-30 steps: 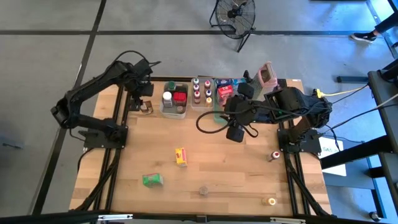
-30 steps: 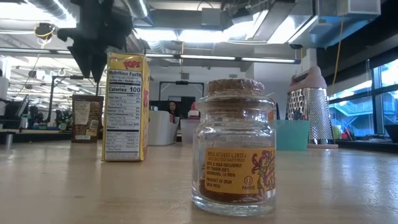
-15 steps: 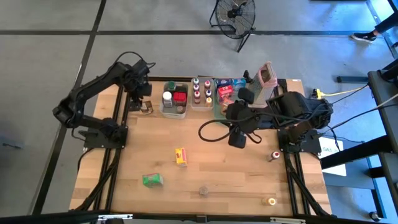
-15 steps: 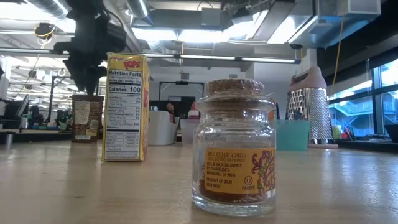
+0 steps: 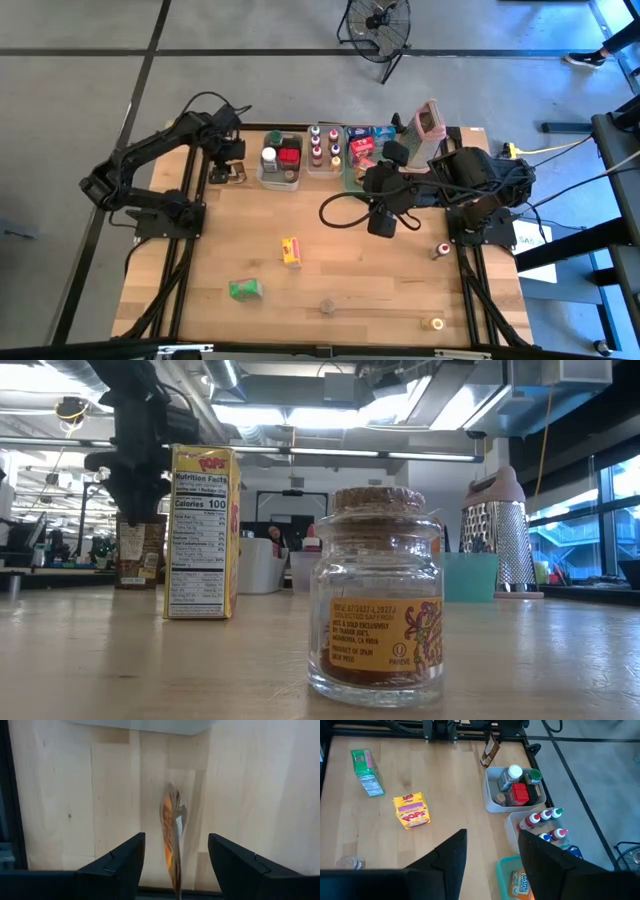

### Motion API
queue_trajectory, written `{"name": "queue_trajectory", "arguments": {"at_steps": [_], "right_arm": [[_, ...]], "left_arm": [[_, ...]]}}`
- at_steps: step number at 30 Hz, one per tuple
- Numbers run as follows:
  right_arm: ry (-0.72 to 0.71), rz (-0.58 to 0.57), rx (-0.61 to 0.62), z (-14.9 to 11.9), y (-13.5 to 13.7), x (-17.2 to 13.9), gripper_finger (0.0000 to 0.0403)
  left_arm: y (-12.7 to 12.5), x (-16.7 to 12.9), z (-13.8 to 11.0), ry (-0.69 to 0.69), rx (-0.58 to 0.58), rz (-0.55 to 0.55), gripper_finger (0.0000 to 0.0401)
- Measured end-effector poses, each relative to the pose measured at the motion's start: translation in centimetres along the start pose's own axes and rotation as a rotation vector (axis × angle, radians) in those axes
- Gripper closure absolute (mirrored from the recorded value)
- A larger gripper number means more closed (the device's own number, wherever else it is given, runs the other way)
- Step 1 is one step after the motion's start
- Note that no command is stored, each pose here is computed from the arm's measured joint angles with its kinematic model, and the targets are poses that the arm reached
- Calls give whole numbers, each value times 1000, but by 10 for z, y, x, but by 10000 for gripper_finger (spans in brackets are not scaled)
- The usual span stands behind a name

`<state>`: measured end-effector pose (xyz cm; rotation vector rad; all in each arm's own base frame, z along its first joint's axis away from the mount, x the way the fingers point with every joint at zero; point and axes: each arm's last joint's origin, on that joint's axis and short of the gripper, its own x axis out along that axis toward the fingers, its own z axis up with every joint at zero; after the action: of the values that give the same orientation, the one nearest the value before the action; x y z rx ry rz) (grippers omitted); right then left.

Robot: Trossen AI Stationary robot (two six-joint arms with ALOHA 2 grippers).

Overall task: Pick & Place Kitchen Items
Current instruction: Put the orange seasoning pack into the gray bin

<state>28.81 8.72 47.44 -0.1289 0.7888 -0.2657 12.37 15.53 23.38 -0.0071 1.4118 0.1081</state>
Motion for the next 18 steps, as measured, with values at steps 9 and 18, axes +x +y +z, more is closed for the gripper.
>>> {"name": "queue_trajectory", "arguments": {"at_steps": [9, 18], "right_arm": [[0, 0, 12, 0, 0, 0, 223], [-1, -1, 12, 0, 0, 0, 222]], "left_arm": [[2, 3, 1, -20, -42, 28, 227], [2, 3, 1, -17, -11, 28, 338]]}}
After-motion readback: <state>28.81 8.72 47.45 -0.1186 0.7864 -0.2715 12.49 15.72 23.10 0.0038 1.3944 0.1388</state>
